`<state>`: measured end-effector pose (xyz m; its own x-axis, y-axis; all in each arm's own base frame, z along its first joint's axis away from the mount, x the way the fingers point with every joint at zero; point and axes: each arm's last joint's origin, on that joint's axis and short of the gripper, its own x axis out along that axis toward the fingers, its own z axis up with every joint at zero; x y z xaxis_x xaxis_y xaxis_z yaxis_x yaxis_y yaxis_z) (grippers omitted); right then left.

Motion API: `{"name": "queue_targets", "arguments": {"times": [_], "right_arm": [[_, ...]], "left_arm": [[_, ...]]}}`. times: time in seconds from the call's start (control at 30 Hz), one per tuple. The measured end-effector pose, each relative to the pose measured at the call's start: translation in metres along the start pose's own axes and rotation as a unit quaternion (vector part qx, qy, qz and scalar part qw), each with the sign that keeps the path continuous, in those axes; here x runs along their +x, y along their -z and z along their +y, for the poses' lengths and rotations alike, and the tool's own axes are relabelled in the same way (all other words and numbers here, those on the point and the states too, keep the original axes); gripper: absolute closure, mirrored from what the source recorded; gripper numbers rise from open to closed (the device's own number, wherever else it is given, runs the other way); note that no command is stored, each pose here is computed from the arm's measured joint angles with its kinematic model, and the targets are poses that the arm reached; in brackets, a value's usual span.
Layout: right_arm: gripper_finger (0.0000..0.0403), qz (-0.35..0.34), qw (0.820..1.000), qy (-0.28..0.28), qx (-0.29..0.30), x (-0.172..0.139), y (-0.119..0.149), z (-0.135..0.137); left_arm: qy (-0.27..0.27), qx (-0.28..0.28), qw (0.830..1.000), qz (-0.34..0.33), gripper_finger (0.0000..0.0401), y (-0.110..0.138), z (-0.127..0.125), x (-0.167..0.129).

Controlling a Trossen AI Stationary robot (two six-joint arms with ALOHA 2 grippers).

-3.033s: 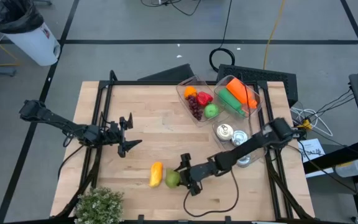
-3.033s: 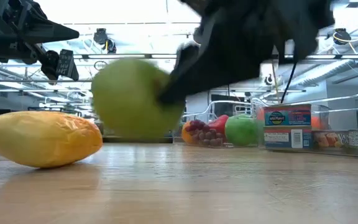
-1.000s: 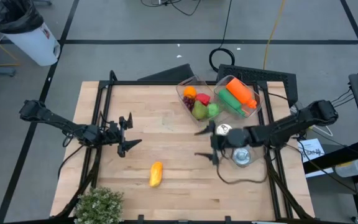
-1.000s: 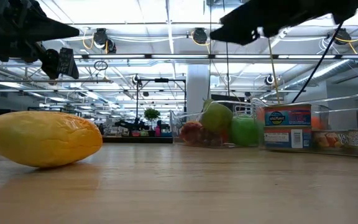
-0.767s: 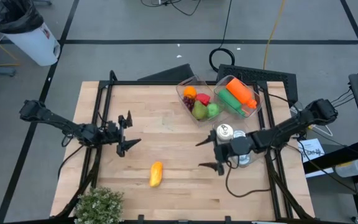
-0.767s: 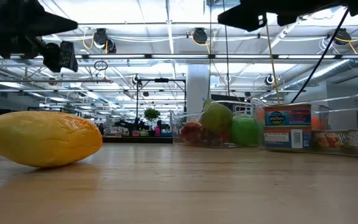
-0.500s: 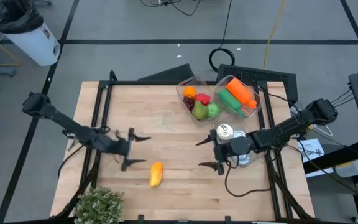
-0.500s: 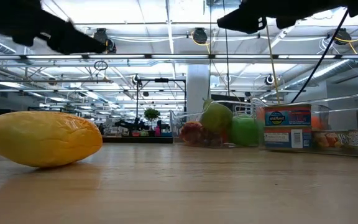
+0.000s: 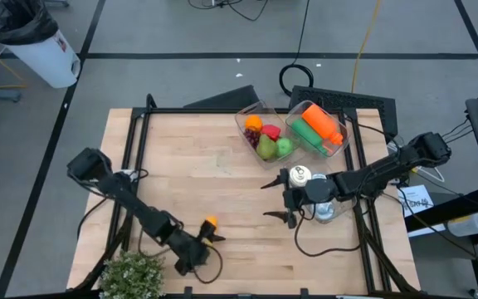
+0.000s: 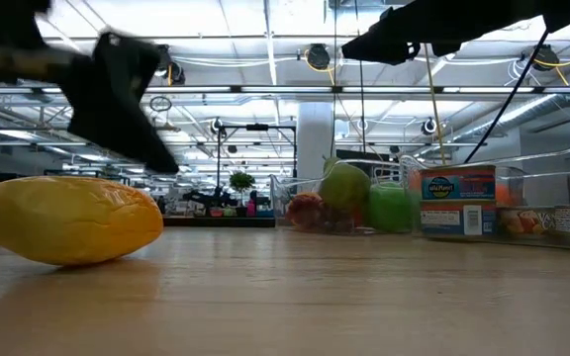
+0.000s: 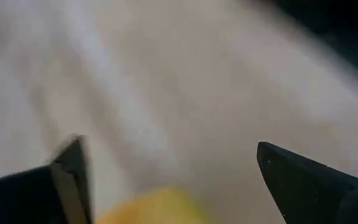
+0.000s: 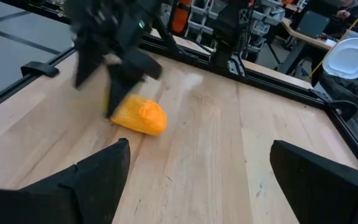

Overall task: Pick & Place Food Item
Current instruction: Put the yellow mango into the top left transparent bin

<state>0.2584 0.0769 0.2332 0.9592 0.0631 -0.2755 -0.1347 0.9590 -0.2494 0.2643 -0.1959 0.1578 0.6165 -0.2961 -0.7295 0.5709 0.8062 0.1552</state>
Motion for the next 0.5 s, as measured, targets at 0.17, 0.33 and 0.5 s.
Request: {"name": "queue_targets", "arguments": {"times": [0.17,0.33,0.5], "right_arm": [[0.0041,-0.002,1.000,0.000,0.003,0.000,0.000,0.000],[0.0041,-0.002,1.000,-0.002,0.012,0.000,0.000,0.000],[0.0041,-0.003,1.000,-0.002,0.012,0.000,-0.001,0.000]], "left_arm": [[-0.118,-0.031,0.989,0.088,0.0068,0.015,0.002,0.007],[-0.219,0.021,0.967,0.128,0.0068,0.021,0.012,0.004],[-0.297,0.057,0.946,0.117,0.0068,0.015,0.043,0.005]]}}
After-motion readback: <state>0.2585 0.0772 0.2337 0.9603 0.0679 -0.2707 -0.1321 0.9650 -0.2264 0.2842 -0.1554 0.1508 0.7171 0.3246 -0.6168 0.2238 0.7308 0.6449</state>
